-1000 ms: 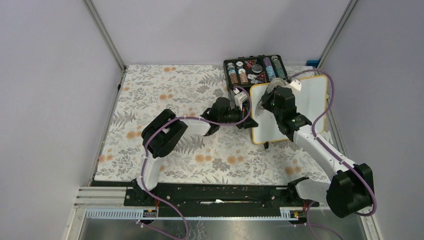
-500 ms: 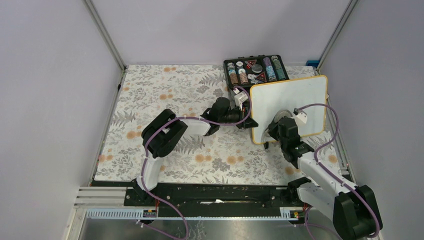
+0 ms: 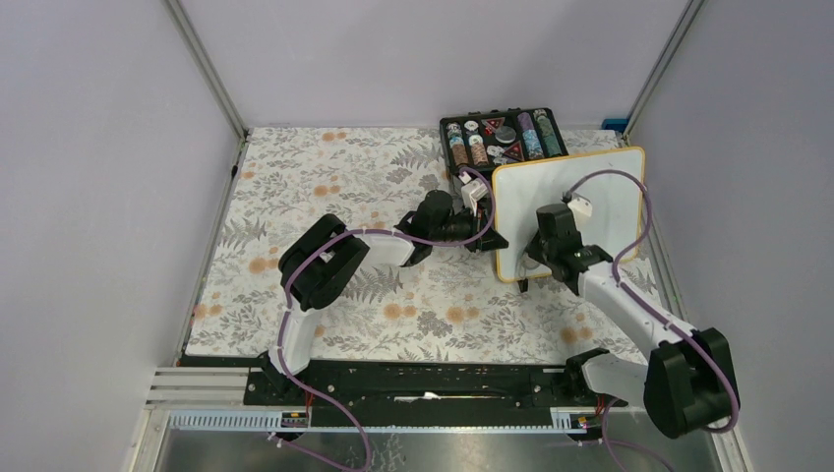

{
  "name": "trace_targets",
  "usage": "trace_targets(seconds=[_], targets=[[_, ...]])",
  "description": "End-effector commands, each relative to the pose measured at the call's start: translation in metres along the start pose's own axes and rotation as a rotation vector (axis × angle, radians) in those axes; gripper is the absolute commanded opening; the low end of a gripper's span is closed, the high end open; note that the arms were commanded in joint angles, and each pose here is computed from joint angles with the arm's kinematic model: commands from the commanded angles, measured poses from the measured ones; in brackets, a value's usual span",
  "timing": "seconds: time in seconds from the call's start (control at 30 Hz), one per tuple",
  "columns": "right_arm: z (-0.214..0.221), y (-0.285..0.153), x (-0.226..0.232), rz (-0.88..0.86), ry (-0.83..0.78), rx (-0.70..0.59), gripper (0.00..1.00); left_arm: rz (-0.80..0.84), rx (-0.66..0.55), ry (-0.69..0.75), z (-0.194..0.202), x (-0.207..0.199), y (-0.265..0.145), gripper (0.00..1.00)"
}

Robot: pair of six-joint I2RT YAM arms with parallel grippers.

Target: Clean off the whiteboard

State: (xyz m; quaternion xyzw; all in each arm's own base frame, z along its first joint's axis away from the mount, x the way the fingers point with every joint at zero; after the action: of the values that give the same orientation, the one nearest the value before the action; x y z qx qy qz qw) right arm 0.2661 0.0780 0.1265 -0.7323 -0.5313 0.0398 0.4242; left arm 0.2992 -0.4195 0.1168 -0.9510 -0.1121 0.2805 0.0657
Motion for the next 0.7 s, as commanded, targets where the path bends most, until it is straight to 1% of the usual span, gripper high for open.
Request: trace_targets(seconds=[0.0,0.13,0.33,0.43,0.53,0.67], targets=[[-0.072,-0.004,0.07,-0.17,0.019,-0.174,0.0,-0.284,0.176,-0.25,0.065,0.062,-0.019,0.0],[-0.108,-0.012,0.097,-0.198,0.025,-0.255,0.0,-0.282,0.176,-0.249,0.065,0.062,-0.018,0.0],[-0.137,-0.001,0.11,-0.195,0.059,-0.294,0.0,-0.277,0.175,-0.249,0.064,0.061,-0.018,0.0],[-0.146,0.006,0.1,-0.183,0.088,-0.301,0.0,-0.276,0.174,-0.248,0.064,0.061,-0.019,0.0],[-0.149,0.01,0.077,-0.164,0.129,-0.318,0.0,-0.277,0.175,-0.249,0.064,0.061,-0.019,0.0],[-0.125,0.016,0.035,-0.101,0.171,-0.289,0.0,-0.276,0.173,-0.248,0.064,0.061,-0.019,0.0]])
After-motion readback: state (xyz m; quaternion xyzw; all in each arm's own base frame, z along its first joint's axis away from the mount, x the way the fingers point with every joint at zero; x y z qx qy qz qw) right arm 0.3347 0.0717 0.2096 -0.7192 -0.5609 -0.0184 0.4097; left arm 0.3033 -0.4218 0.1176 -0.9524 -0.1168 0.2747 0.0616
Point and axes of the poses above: each gripper's point midway between its finger pads, its own y axis out along the fingers, its own x axis along the line the jaws close on, z = x × y, the point moved 5 cm from there along -y, back along the fingers, and after that the axes turned 7 degrees about y, right-handed, at the moved point
